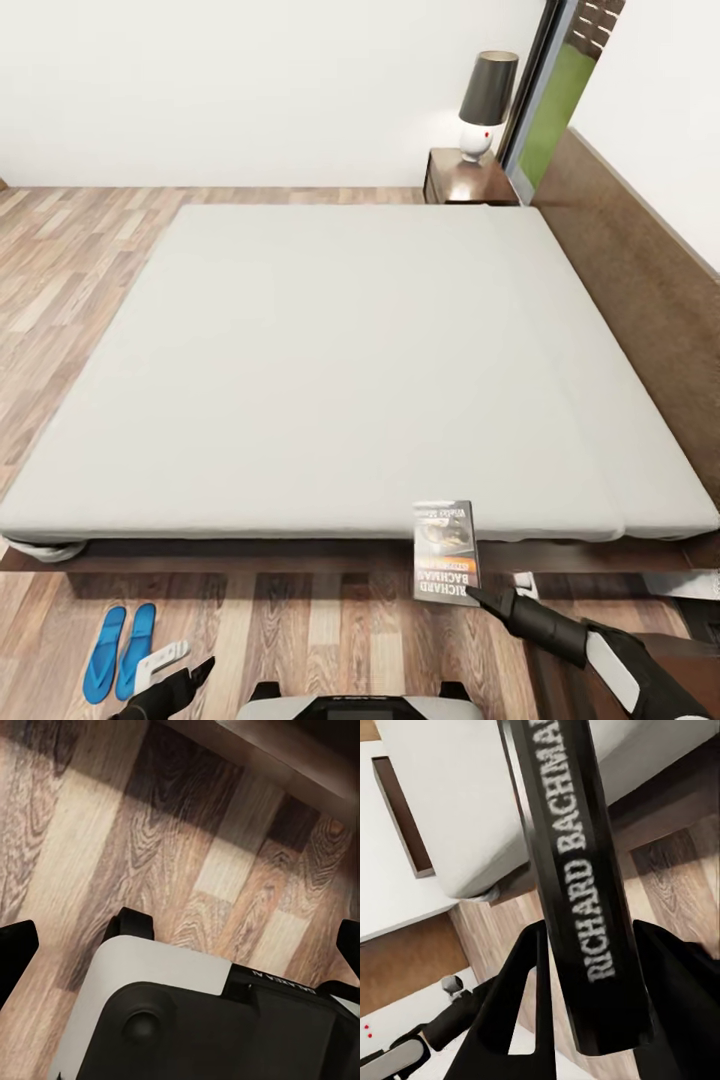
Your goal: In the bedroom, move the book from the bed onto either nightstand, and place the two sandals side by side next to the bed.
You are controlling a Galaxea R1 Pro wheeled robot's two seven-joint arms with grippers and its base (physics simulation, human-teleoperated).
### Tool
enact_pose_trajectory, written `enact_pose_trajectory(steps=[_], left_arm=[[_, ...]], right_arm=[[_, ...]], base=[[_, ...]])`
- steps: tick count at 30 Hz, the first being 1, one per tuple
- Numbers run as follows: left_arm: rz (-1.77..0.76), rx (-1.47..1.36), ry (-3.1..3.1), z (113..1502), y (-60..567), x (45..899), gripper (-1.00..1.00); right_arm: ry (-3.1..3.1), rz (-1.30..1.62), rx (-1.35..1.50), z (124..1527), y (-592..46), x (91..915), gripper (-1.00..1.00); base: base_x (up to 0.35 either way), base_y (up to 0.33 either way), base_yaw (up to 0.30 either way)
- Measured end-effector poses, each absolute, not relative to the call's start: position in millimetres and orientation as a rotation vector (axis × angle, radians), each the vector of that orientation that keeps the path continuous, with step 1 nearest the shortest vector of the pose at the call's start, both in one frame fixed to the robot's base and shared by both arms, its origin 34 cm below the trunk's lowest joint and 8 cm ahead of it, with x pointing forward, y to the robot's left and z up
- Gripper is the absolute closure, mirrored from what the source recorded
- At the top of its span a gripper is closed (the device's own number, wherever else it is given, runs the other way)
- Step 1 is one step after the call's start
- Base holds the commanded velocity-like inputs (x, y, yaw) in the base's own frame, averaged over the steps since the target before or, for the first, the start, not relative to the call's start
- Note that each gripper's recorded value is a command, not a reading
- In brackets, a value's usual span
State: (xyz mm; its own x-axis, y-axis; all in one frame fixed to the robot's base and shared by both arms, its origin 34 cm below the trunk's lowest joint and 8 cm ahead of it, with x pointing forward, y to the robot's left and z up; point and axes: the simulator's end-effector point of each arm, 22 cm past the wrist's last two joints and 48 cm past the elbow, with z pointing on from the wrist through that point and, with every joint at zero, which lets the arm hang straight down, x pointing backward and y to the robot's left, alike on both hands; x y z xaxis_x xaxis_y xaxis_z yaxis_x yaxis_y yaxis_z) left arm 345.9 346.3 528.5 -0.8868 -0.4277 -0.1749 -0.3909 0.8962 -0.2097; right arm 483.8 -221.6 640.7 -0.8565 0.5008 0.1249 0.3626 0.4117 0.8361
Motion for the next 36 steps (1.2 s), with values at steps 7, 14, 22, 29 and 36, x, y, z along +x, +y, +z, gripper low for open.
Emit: enact_pose_trajectory(steps=[7, 14, 22, 29, 36], left_arm=[[-0.266, -0.62, 2.838, 530.0, 338.3, 349.9, -1.0], [-0.278, -0.638, 2.844, 528.3, 317.6, 347.9, -1.0], [-0.295, -0.594, 2.854, 530.3, 310.6, 349.1, -1.0], [-0.296, -0.586, 2.852, 531.3, 310.7, 350.8, -1.0], [-0.3, -0.583, 2.842, 533.6, 310.2, 355.2, -1.0]], right_arm=[[2.444, 1.504, 0.771, 658.8, -234.4, 486.7, 1.0], [2.33, 1.569, 0.752, 671.6, -237.4, 469.8, 1.0], [2.316, 1.526, 0.688, 673.9, -240.6, 474.8, 1.0], [2.338, 1.516, 0.712, 669.3, -241.9, 464.6, 1.0], [2.31, 1.443, 0.6, 670.5, -245.4, 469.5, 1.0]], base=[[0.0, 0.0, -0.122], [0.0, 0.0, -0.132], [0.0, 0.0, -0.129], [0.0, 0.0, -0.027], [0.0, 0.0, -0.001]])
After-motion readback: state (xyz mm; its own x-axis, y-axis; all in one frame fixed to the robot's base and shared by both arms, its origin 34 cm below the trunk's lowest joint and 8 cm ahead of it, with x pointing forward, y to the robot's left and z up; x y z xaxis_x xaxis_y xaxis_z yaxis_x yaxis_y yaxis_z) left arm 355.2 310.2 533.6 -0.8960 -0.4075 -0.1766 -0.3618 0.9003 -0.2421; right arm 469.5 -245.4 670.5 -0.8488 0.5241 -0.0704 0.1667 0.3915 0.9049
